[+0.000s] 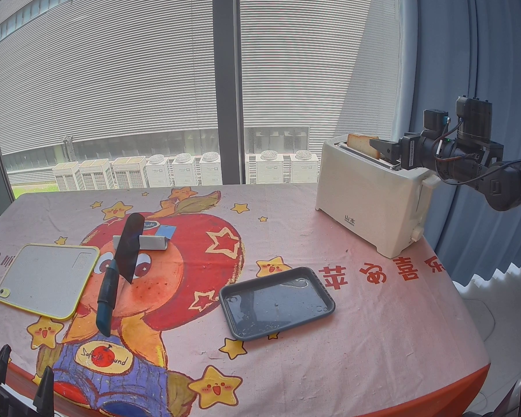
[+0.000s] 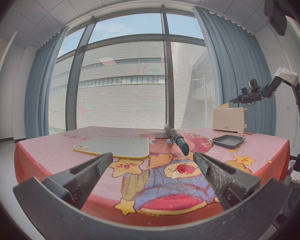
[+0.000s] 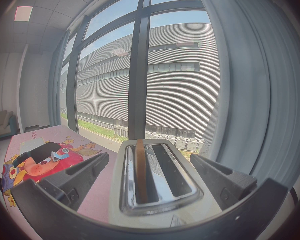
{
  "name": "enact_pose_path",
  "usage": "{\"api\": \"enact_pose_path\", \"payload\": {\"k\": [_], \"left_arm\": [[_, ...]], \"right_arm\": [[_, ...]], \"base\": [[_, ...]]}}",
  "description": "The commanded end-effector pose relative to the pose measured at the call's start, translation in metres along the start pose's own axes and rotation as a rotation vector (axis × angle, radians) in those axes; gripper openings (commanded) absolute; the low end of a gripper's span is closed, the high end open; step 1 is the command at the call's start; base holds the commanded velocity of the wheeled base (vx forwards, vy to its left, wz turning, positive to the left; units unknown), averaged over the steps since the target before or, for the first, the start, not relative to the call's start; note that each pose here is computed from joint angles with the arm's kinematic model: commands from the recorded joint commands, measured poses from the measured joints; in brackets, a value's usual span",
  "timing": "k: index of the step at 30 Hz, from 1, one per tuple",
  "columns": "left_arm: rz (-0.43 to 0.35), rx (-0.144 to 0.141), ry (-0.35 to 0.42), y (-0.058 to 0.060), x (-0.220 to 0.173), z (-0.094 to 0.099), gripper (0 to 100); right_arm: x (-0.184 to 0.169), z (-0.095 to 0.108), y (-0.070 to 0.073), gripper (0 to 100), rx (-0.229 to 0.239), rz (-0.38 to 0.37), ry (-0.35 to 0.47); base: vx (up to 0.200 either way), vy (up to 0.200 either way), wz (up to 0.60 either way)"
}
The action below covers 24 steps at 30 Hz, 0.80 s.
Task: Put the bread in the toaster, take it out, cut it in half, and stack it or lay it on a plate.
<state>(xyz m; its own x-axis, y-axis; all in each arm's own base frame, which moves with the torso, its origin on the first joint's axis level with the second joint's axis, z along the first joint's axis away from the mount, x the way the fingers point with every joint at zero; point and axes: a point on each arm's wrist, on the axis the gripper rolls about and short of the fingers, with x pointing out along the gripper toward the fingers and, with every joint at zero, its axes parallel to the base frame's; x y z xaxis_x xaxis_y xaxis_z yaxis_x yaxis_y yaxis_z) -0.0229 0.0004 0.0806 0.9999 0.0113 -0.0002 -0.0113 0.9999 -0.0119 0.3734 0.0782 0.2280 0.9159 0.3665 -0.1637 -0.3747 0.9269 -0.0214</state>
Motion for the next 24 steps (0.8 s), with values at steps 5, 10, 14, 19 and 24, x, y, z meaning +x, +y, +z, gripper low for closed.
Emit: {"api": "enact_pose_path", "payload": {"k": [5, 10, 14, 19, 24], "left_arm": [[0.001, 0.0, 0.004, 0.0, 0.0, -0.005, 100], [0.0, 0.0, 0.004, 0.0, 0.0, -0.005, 100], [0.001, 0.0, 0.006, 0.0, 0.0, -0.005, 100], [0.0, 0.0, 0.004, 0.0, 0.0, -0.005, 100], [0.0, 0.0, 0.006, 0.0, 0.0, -0.005, 100]], "right_arm": [[0.018, -0.004, -0.002, 100, 0.0, -0.001, 0.002], [0.023, -0.009, -0.002, 100, 0.001, 0.002, 0.017], [0.025, -0.012, 0.0, 100, -0.002, 0.006, 0.023], [0.028, -0.013, 0.003, 100, -0.006, 0.014, 0.025], [0.026, -0.013, 0.009, 0, -0.008, 0.028, 0.027]], "base": [[0.0, 0.0, 0.0], [0.0, 0.0, 0.0], [0.0, 0.0, 0.0], [0.0, 0.0, 0.0], [0.0, 0.0, 0.0]]}}
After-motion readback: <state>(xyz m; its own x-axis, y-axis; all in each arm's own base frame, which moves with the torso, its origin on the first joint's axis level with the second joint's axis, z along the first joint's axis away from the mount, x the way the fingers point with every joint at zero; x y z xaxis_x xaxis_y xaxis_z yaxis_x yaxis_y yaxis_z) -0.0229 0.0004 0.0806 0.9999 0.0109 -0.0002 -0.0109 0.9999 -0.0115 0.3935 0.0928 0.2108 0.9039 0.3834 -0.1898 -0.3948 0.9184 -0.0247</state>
